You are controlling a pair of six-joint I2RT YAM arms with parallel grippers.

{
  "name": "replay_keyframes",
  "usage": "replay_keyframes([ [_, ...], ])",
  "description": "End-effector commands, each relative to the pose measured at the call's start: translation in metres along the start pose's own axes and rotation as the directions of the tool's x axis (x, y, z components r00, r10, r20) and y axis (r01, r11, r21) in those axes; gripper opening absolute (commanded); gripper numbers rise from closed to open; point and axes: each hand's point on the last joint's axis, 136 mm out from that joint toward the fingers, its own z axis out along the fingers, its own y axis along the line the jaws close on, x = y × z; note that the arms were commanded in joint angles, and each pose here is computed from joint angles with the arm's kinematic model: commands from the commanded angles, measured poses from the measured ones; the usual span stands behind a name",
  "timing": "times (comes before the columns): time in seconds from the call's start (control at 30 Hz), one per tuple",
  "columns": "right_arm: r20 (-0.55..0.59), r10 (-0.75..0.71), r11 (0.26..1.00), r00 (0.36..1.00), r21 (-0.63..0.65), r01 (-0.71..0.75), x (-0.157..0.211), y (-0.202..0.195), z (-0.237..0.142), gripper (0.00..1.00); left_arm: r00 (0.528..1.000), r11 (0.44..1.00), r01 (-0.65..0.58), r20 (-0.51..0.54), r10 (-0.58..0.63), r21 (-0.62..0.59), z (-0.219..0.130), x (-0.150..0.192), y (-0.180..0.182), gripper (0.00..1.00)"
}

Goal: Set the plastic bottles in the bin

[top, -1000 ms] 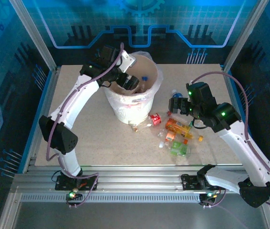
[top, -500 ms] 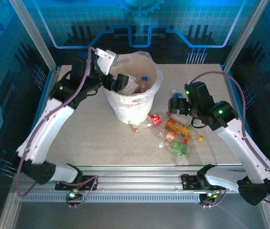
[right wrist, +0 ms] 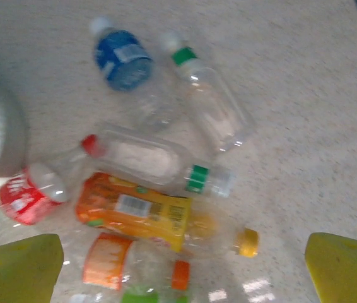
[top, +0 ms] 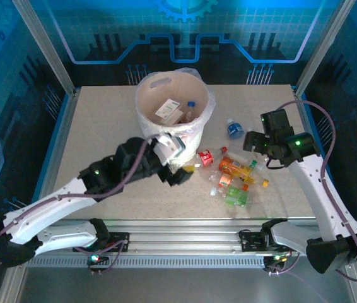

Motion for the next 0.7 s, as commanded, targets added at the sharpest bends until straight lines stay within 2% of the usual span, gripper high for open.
replay_keyframes([
  [0.0,-0.048,0.078,0.997,0.996,-0.001,-0.078,0.010,-0.022,0.005,1.00,0.984,0.985,-0.150,0.105,0.140,0.091,0.015,-0.007,-0.032,0.99],
  [0.17,-0.070,0.188,0.981,0.980,-0.041,-0.191,0.013,-0.036,0.011,1.00,0.958,0.928,-0.287,0.095,0.271,0.238,0.055,0.031,-0.081,0.99],
  [0.3,-0.055,0.217,0.975,0.975,-0.046,-0.219,0.012,-0.040,0.008,1.00,0.921,0.870,-0.386,0.086,0.379,0.306,0.088,0.063,-0.109,0.99],
  [0.67,-0.036,0.231,0.973,0.972,0.010,-0.231,0.012,-0.052,0.008,1.00,0.909,0.818,-0.388,0.027,0.417,0.425,0.159,0.112,-0.149,0.98],
])
